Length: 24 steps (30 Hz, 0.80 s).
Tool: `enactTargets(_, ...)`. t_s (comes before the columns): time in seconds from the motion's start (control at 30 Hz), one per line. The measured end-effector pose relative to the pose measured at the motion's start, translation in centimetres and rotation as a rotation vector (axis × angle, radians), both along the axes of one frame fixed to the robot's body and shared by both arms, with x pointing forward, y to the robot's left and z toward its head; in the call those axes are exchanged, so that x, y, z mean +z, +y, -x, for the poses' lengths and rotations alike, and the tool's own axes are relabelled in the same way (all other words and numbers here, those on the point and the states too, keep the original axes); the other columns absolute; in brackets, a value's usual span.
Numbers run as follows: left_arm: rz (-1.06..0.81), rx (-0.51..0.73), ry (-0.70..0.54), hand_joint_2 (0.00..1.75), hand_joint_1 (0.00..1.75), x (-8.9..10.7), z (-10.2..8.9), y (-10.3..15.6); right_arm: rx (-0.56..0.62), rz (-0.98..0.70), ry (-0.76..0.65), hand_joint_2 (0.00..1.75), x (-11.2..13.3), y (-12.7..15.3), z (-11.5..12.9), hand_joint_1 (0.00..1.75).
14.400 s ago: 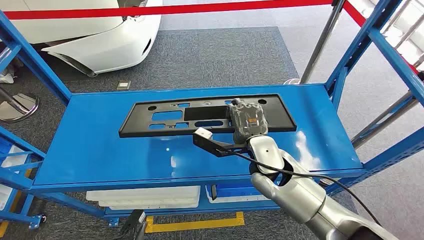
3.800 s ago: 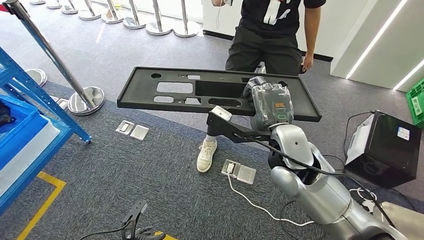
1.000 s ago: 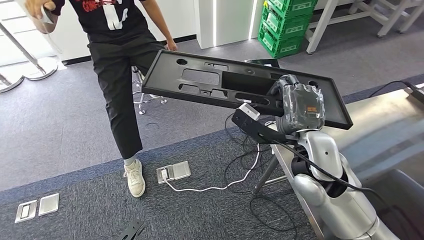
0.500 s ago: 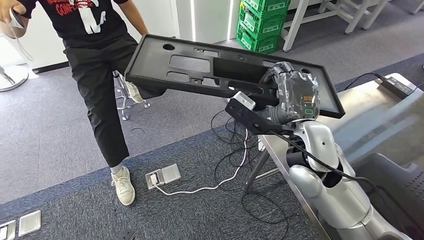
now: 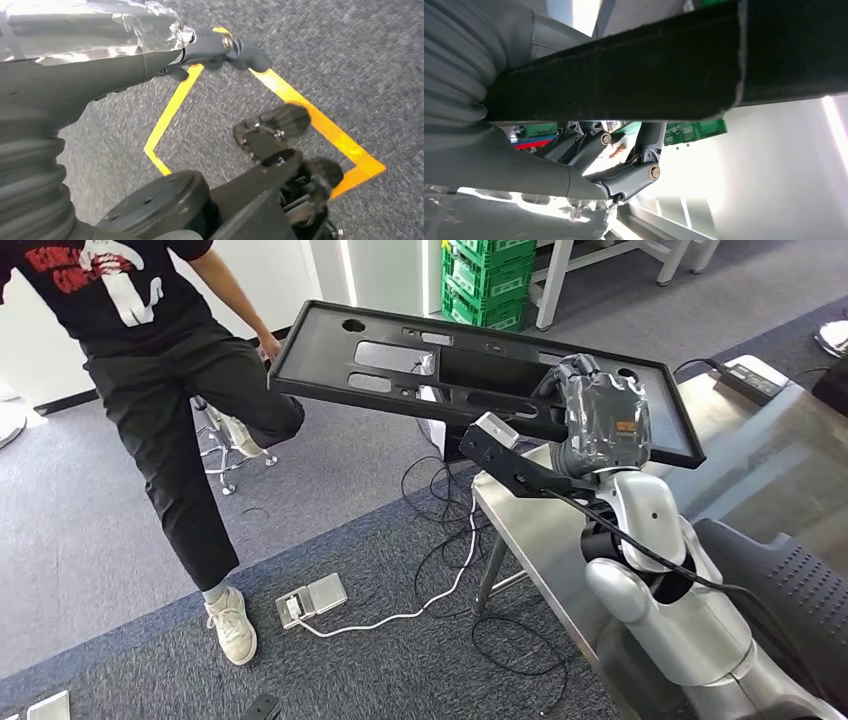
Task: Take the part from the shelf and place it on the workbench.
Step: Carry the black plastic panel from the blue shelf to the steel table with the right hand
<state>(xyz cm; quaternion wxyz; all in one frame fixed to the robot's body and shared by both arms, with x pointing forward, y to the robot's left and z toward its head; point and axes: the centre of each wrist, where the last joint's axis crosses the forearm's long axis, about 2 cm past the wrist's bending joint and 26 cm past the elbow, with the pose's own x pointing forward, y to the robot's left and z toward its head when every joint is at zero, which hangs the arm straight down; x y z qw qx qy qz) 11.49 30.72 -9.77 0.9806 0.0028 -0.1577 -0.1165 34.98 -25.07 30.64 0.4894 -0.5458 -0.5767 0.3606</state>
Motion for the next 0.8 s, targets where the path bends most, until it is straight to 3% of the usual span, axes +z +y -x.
enactTargets(0.8,-0.014,-0.018,0.004,1.75,0.0,0.1,-0.5,0.3,-0.07,0.049,0.005,1.75,0.6,-1.4,-1.0,1.75)
